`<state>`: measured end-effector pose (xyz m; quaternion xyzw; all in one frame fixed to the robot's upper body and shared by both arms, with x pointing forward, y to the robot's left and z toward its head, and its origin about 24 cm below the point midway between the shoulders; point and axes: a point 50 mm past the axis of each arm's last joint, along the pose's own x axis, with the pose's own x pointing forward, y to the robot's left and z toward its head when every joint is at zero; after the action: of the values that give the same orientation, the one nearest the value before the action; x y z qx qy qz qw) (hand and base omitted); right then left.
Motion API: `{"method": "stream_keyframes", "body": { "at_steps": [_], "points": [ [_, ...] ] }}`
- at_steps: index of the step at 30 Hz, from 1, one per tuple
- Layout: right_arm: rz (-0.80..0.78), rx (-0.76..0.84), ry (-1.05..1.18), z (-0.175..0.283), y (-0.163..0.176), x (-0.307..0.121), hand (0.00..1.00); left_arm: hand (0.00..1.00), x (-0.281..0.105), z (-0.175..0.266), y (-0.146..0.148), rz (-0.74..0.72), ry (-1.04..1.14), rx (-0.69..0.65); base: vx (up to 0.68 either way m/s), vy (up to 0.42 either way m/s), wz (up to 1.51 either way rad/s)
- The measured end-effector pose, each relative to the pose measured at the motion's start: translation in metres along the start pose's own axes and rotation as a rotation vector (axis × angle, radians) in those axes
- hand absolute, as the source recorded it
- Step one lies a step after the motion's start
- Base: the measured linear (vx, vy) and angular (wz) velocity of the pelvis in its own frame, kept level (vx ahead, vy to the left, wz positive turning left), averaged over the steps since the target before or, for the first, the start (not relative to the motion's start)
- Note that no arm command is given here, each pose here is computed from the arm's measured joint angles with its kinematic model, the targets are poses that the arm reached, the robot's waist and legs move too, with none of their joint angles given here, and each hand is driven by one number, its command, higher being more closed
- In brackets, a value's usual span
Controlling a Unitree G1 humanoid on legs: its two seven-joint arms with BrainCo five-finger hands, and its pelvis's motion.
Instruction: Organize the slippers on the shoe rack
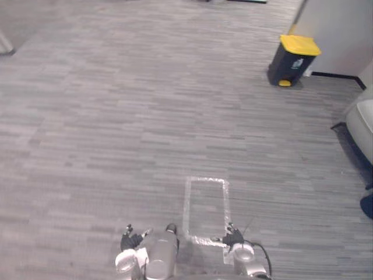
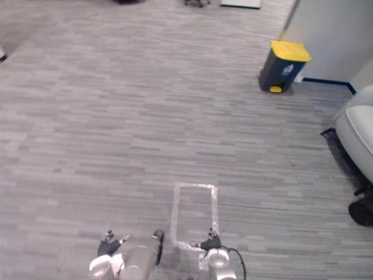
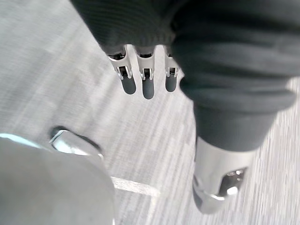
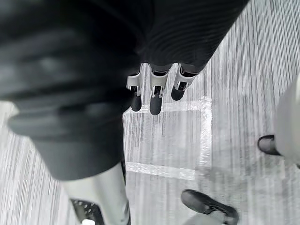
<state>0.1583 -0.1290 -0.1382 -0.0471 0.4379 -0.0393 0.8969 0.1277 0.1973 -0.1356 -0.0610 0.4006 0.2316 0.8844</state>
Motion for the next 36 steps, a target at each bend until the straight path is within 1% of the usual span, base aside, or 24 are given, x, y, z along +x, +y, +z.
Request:
{"method": "stream_keyframes", "body": {
  "at_steps": [7, 11, 14, 16, 19, 21, 26, 32, 36],
  "points": [
    [0.002, -0.003, 0.053, -0.016, -0.001, -0.003, 0.0, 0.0, 0.001, -0.013, 0.007, 0.012, 0.063, 0.034, 0.29, 0.216, -0.94],
    [0.005, -0.052, 0.053, -0.013, -0.003, 0.0, 0.0, 0.0, 0.004, -0.015, 0.007, -0.001, 0.094, 0.077, 0.19, 0.038, -0.77],
    [0.002, -0.046, 0.053, -0.012, -0.004, 0.001, 0.0, 0.0, 0.005, -0.016, 0.009, -0.02, 0.099, 0.118, 0.26, -0.116, 0.2],
    [-0.021, -0.033, 0.049, -0.011, -0.012, 0.002, 0.0, 0.0, 0.002, -0.021, 0.004, -0.03, 0.116, 0.113, 0.25, -0.186, 0.5],
    [-0.027, -0.019, 0.045, -0.011, -0.012, 0.002, 0.0, 0.0, 0.002, -0.016, 0.004, -0.028, 0.088, 0.106, 0.21, -0.166, 0.02],
    [-0.023, -0.011, 0.041, -0.011, -0.009, 0.0, 0.0, 0.0, 0.0, -0.016, 0.003, -0.022, 0.083, 0.085, 0.32, -0.152, -0.8],
    [-0.028, 0.002, 0.05, -0.011, -0.007, 0.0, 0.0, 0.0, 0.001, -0.009, -0.001, -0.029, 0.048, 0.082, 0.28, -0.018, -1.14],
    [-0.025, -0.001, 0.062, -0.012, -0.006, 0.001, 0.0, 0.0, 0.0, -0.011, -0.01, -0.043, 0.062, 0.059, 0.25, 0.246, -1.25],
    [-0.018, -0.003, 0.073, -0.015, -0.005, 0.0, 0.0, 0.0, 0.001, -0.012, -0.004, -0.031, 0.068, 0.07, 0.18, 0.298, -0.96]
  ]
}}
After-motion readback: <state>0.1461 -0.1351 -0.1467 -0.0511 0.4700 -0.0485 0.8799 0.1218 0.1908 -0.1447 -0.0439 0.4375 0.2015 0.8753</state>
